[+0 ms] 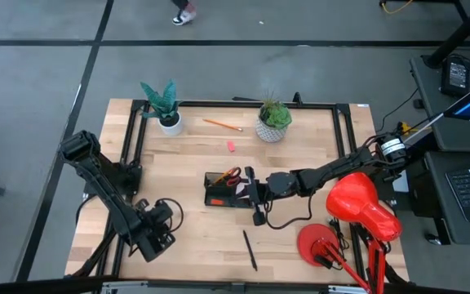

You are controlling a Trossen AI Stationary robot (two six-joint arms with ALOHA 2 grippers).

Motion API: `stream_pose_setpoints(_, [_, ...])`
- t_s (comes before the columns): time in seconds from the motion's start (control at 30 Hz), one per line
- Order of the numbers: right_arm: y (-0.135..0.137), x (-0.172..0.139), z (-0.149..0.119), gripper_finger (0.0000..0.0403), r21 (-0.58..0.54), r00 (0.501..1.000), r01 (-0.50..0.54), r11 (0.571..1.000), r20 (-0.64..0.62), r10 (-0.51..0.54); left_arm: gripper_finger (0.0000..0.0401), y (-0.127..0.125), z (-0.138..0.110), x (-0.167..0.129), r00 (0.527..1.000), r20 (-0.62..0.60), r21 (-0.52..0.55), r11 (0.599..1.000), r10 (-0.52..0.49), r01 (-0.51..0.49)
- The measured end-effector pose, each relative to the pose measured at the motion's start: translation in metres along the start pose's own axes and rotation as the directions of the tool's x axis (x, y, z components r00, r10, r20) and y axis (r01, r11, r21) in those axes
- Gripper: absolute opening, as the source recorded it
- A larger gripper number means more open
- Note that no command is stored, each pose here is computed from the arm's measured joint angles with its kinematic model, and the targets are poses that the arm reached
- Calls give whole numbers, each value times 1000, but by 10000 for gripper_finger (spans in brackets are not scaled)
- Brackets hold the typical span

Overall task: Pick and place office supplies into organizer
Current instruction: Put the pink binder clip into the desk organizer

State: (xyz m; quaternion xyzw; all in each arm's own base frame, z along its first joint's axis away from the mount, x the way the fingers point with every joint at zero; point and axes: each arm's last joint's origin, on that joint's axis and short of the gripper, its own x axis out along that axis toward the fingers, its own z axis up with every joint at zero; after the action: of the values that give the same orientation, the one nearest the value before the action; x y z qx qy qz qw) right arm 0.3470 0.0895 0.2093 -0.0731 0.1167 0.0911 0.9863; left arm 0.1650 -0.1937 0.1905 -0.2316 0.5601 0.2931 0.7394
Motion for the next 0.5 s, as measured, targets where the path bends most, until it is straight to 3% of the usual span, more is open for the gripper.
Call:
stream_pose_setpoints(0.27, [0, 0, -1, 0, -6, 1000, -4, 1000, -12, 4, 163, -3, 0, 0, 998, -58, -100, 995, -22, 16])
stream_pose_setpoints(0.5, [0, 0, -1, 0, -11, 1000, -4, 1000, -12, 4, 169, -1, 2, 10, 999, -40, -159, 987, -28, 21])
